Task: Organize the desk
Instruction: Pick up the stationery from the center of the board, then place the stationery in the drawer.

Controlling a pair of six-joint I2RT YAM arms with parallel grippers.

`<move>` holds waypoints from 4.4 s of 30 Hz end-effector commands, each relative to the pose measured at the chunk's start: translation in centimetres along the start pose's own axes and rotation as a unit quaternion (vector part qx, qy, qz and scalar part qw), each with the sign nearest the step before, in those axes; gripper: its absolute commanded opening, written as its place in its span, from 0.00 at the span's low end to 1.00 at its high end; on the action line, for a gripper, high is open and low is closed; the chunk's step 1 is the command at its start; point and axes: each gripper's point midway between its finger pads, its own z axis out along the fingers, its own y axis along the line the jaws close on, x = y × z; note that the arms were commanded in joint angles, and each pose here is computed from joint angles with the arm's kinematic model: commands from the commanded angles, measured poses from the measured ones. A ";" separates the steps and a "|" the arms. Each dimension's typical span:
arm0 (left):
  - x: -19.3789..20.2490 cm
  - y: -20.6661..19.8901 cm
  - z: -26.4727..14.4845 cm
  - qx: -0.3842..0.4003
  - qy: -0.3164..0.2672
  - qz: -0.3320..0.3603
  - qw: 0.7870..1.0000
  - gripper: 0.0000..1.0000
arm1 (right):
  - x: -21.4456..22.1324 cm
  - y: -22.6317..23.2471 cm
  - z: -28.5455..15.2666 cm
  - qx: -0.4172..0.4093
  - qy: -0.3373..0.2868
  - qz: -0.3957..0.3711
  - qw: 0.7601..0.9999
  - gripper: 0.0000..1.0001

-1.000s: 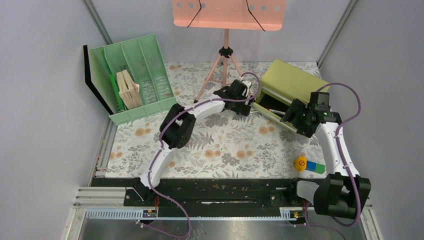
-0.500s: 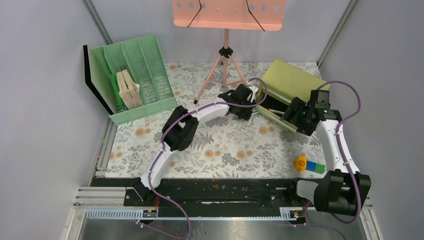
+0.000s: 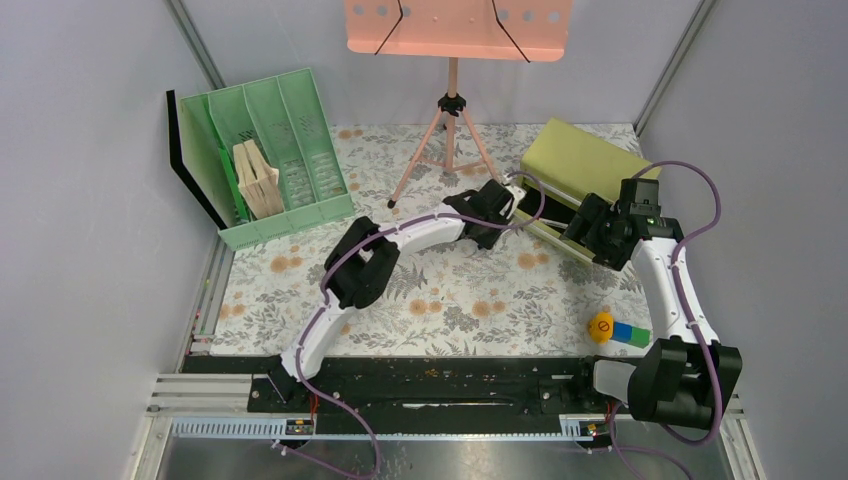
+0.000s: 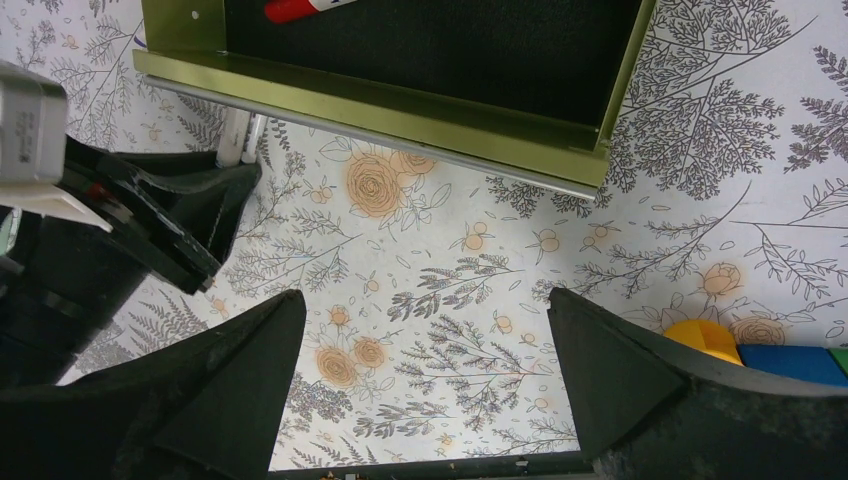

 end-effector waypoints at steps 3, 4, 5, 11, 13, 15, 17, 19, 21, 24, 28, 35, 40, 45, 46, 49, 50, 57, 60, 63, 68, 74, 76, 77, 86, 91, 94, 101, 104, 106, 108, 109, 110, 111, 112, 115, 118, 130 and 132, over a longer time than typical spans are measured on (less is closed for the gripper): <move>3.7 -0.6 -2.2 -0.009 0.064 0.040 0.997 0.29 | -0.7 0.7 -0.9 -0.015 -0.014 -0.005 1.000 0.98; 4.2 -0.7 -2.4 -0.006 0.072 0.041 0.997 0.28 | -0.7 0.8 -1.0 -0.016 -0.015 -0.005 1.000 0.99; 4.6 -0.7 -2.7 -0.006 0.080 0.041 0.996 0.28 | -0.8 0.8 -0.9 -0.017 -0.014 -0.004 1.000 0.99; 7.6 -0.3 -4.3 -0.006 0.112 0.040 0.993 0.28 | -0.6 0.9 -0.9 -0.021 -0.010 -0.004 1.000 0.98; 8.5 -0.5 -5.2 -0.003 0.118 0.040 0.992 0.33 | -0.6 1.0 -1.0 -0.022 -0.011 -0.004 1.000 0.98; 9.6 -0.3 -5.8 -0.003 0.128 0.043 0.991 0.39 | -0.6 1.0 -1.0 -0.023 -0.012 -0.004 1.000 0.98; 10.5 -0.2 -6.5 -0.008 0.135 0.048 0.990 0.45 | -0.6 1.0 -1.0 -0.023 -0.011 -0.003 1.000 0.99; 11.3 0.1 -6.9 -0.012 0.138 0.056 0.989 0.48 | -0.5 1.0 -0.9 -0.024 -0.009 -0.002 1.000 0.98; 11.9 0.2 -7.0 -0.011 0.138 0.062 0.988 0.47 | -0.5 1.1 -1.0 -0.027 -0.008 -0.002 1.000 0.98; 12.2 0.3 -6.9 -0.012 0.139 0.066 0.988 0.49 | -0.5 1.5 -1.0 -0.034 -0.005 -0.002 0.999 0.98; 10.8 0.3 -6.4 -0.016 0.125 0.075 0.989 0.56 | -0.5 1.7 -1.0 -0.038 0.000 -0.001 0.999 0.98; 9.2 -0.3 -4.0 -0.002 0.128 0.091 0.988 0.57 | -0.1 1.5 -1.3 -0.037 0.000 -0.002 0.999 0.98; 8.9 -0.5 -3.6 -0.002 0.133 0.088 0.987 0.55 | 0.4 1.2 -1.6 -0.037 -0.002 -0.003 0.999 0.99; 8.5 -0.3 -3.3 -0.019 0.140 0.068 0.988 0.51 | 0.8 1.0 -1.6 -0.034 0.000 -0.005 0.999 0.98; 8.4 -0.3 -3.3 -0.019 0.142 0.068 0.987 0.50 | 0.8 0.9 -1.7 -0.033 0.001 -0.005 0.999 0.98; 8.5 -0.4 -3.3 -0.015 0.150 0.078 0.985 0.48 | 0.7 1.0 -1.8 -0.033 0.000 -0.007 0.999 0.99; 8.6 -0.3 -3.3 -0.013 0.155 0.081 0.985 0.46 | 0.7 1.0 -1.8 -0.034 0.001 -0.007 0.999 0.99; 9.2 -0.5 -3.5 -0.002 0.178 0.096 0.979 0.16 | 0.6 1.5 -1.7 -0.043 0.009 -0.006 0.999 0.98; 9.6 -0.7 -3.9 0.005 0.183 0.091 0.979 0.12 | 0.6 1.6 -1.7 -0.046 0.011 -0.005 0.999 0.98; 9.5 -0.9 -4.6 0.008 0.175 0.085 0.981 0.07 | 0.7 1.6 -1.7 -0.046 0.011 -0.006 0.999 0.99; 9.0 -0.9 -7.0 0.013 0.157 0.084 0.984 0.00 | 1.1 1.7 -1.9 -0.050 0.017 -0.006 0.999 0.99; 8.3 -2.1 -11.3 0.050 0.099 0.050 0.993 0.00 | 2.2 3.2 -1.7 -0.105 0.052 -0.023 0.993 0.98; 8.0 -2.4 -12.8 0.058 0.076 0.036 0.995 0.00 | 2.2 3.4 -1.8 -0.108 0.051 -0.020 0.993 0.98; 7.7 -2.5 -13.5 0.061 0.065 0.030 0.996 0.00 | 2.1 3.4 -1.8 -0.109 0.046 -0.019 0.993 0.98; 3.3 -4.2 -18.5 0.105 -0.047 -0.044 0.992 0.00 | 2.2 7.2 -2.5 -0.221 0.057 -0.020 0.973 0.98; 0.4 -5.5 -20.2 0.137 -0.090 -0.069 0.984 0.00 | 2.6 9.1 -2.5 -0.282 0.086 0.002 0.955 0.99; -1.3 -6.2 -20.8 0.159 -0.118 -0.078 0.977 0.00 | 3.0 9.9 -2.7 -0.312 0.108 0.010 0.944 0.99; -3.9 -8.4 -21.7 0.213 -0.142 -0.107 0.961 0.00 | 2.2 11.5 -3.7 -0.352 0.102 0.017 0.930 0.91; -4.3 -9.0 -21.9 0.222 -0.144 -0.105 0.959 0.00 | 2.0 12.1 -3.8 -0.361 0.103 0.017 0.927 0.84; -4.4 -9.4 -22.1 0.228 -0.145 -0.103 0.957 0.00 | 2.0 12.5 -3.8 -0.364 0.107 0.016 0.925 0.80; -4.5 -9.8 -22.3 0.235 -0.147 -0.100 0.956 0.00 | 1.9 13.2 -3.9 -0.376 0.109 0.021 0.920 0.71; -4.6 -10.0 -22.3 0.237 -0.147 -0.098 0.955 0.00 | 1.9 13.5 -4.0 -0.384 0.109 0.019 0.917 0.66; -4.5 -10.0 -22.3 0.238 -0.146 -0.098 0.955 0.00 | 2.0 13.9 -4.1 -0.391 0.111 0.020 0.914 0.63; -4.5 -10.2 -22.3 0.239 -0.145 -0.099 0.955 0.00 | 2.0 14.3 -4.2 -0.397 0.112 0.016 0.911 0.62; -4.5 -10.1 -22.2 0.239 -0.144 -0.100 0.955 0.00 | 2.1 14.7 -4.4 -0.402 0.113 0.012 0.909 0.60; -4.4 -10.0 -22.2 0.235 -0.143 -0.104 0.956 0.00 | 2.3 15.5 -4.9 -0.413 0.110 0.001 0.904 0.60; -4.4 -9.9 -22.3 0.234 -0.146 -0.101 0.956 0.00 | 2.4 16.0 -5.0 -0.423 0.108 0.001 0.900 0.61; -4.2 -7.5 -21.9 0.164 -0.145 -0.124 0.968 0.00 | 2.6 16.1 -6.2 -0.438 0.084 -0.010 0.895 0.71; -4.3 -7.4 -22.0 0.161 -0.147 -0.128 0.967 0.00 | 2.5 16.0 -6.4 -0.439 0.075 -0.011 0.896 0.72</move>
